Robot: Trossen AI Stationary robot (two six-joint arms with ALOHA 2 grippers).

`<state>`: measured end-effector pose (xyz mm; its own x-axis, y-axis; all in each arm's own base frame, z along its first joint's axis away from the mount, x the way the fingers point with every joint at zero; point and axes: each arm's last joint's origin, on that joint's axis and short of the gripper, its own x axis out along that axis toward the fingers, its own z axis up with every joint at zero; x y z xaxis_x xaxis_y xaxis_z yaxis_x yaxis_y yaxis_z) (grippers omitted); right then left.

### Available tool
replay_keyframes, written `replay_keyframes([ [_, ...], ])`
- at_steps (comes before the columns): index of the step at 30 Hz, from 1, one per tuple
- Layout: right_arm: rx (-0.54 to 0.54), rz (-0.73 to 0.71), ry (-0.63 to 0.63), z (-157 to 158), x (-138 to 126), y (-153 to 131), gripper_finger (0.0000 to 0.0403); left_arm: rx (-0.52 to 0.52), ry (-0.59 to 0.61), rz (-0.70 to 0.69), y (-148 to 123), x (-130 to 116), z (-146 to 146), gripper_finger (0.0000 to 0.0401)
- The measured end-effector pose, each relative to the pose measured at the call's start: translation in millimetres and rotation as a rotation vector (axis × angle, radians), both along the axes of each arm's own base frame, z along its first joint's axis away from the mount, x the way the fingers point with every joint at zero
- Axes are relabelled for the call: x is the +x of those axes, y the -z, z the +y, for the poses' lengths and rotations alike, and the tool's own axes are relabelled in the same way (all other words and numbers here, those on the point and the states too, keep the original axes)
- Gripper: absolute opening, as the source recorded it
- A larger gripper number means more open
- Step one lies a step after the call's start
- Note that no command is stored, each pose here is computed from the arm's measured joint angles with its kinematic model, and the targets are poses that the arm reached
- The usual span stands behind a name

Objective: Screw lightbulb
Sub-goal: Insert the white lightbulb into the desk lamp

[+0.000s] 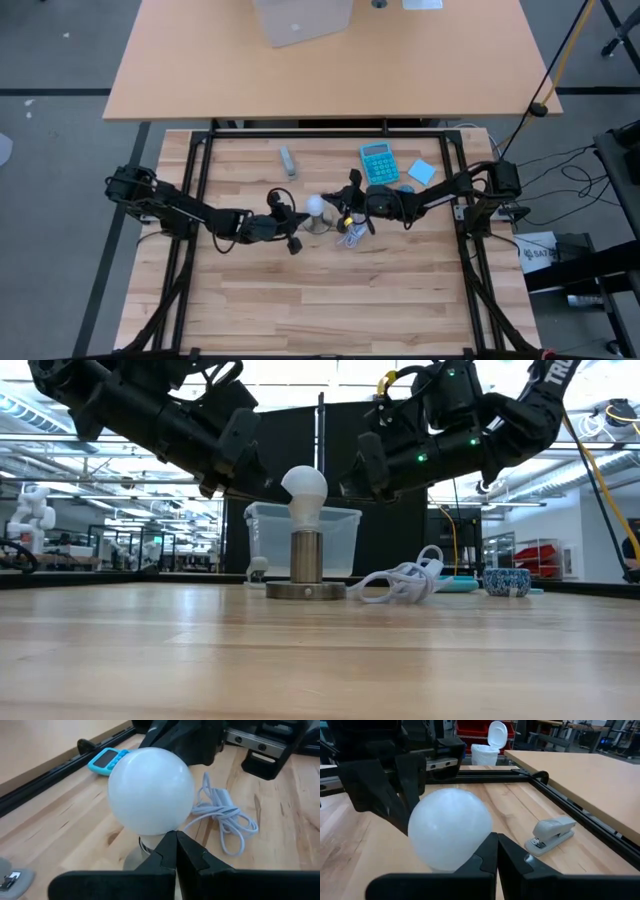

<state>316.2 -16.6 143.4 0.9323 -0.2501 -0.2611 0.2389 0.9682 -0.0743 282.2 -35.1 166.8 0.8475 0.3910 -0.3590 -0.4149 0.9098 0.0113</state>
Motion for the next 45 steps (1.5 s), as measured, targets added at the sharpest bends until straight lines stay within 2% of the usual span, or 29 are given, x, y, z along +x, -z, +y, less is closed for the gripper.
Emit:
replay_keyframes([
  [16, -0.016, 0.107, 0.034, 13, -4, 12, 0.0000, -0.006, -0.025, 0.031, 4, -3, -3, 0.0000],
  [27, -0.027, 0.087, 0.148, 3, -4, 9, 0.0000, 0.023, -0.003, 0.021, 3, -6, -19, 0.0000],
  [30, -0.029, 0.065, 0.169, 0, -4, 7, 0.0000, 0.047, 0.004, -0.025, -3, -3, -20, 0.0000],
  [36, -0.030, 0.002, 0.145, 0, -1, 1, 0.0000, 0.094, 0.041, -0.095, -12, 1, -20, 0.0000],
  [45, -0.040, -0.019, 0.123, 1, 6, -7, 0.0000, 0.051, 0.036, -0.087, -10, 4, -5, 0.0000],
])
